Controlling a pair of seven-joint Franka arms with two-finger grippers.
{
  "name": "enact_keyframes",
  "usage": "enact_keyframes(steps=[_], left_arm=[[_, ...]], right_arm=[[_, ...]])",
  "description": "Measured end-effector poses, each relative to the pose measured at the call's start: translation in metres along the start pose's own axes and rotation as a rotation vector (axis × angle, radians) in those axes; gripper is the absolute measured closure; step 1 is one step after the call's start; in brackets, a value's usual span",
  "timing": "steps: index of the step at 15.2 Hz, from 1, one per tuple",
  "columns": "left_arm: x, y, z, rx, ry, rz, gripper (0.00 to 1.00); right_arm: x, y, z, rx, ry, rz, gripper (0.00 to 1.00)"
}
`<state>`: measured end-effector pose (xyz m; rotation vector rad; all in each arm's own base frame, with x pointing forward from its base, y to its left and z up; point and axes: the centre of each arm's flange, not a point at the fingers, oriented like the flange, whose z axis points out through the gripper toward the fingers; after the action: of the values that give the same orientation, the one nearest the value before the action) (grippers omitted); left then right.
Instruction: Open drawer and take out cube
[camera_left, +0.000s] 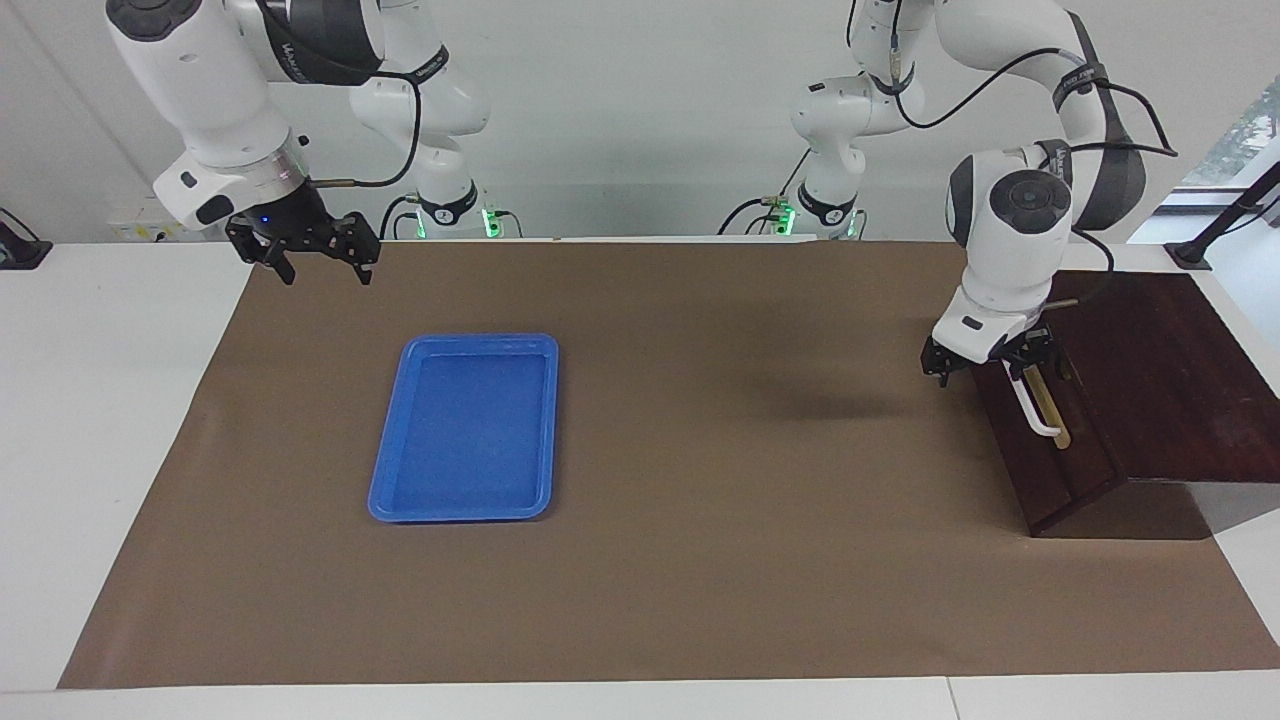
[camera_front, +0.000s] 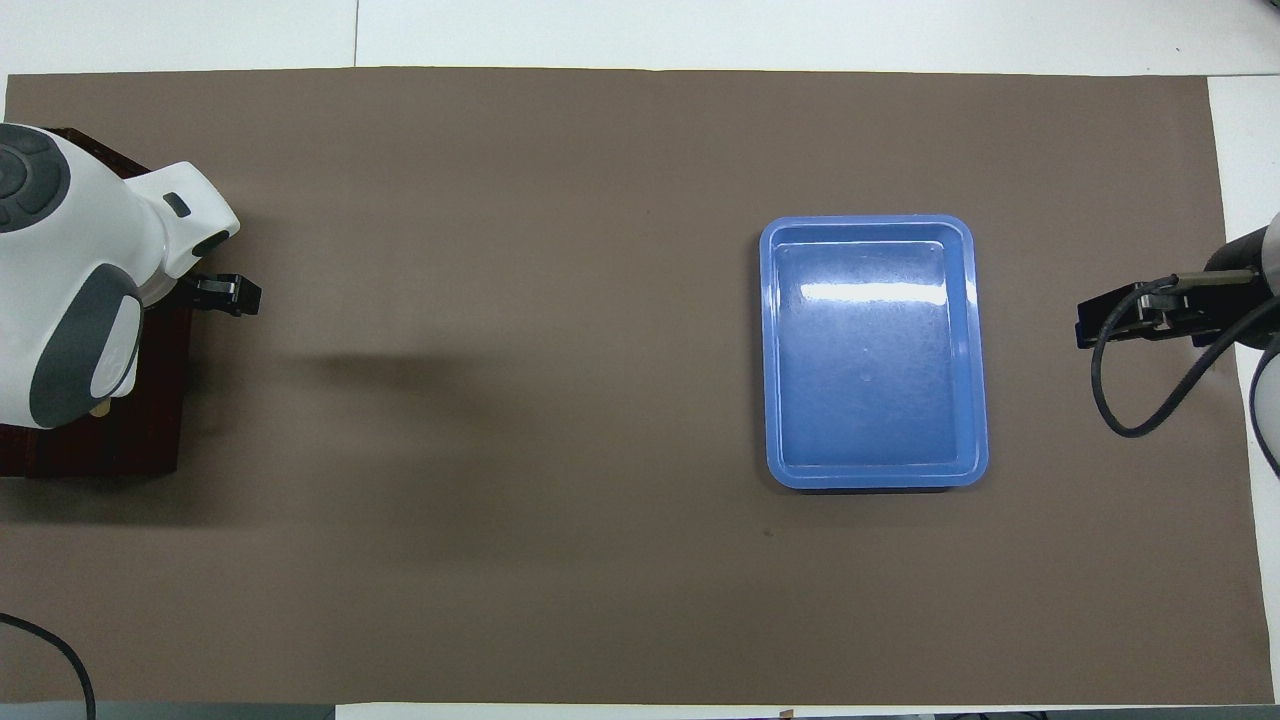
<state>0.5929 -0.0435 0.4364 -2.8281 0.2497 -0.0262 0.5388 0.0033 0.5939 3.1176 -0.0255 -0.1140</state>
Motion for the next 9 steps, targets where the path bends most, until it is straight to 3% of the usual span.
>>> enact_keyframes(steps=[4,9], left_arm=[[-0.006,-0.02,0.034,-0.011,0.007,-0.023,0.0],[-0.007,-0.019,0.034,-0.01,0.015,-0.02,0.0]], right_arm=[[0.0,0.0,0.0,0.0,0.0,0.0,0.0],[0.0,0.0,0.0,0.0,0.0,0.0,0.0]])
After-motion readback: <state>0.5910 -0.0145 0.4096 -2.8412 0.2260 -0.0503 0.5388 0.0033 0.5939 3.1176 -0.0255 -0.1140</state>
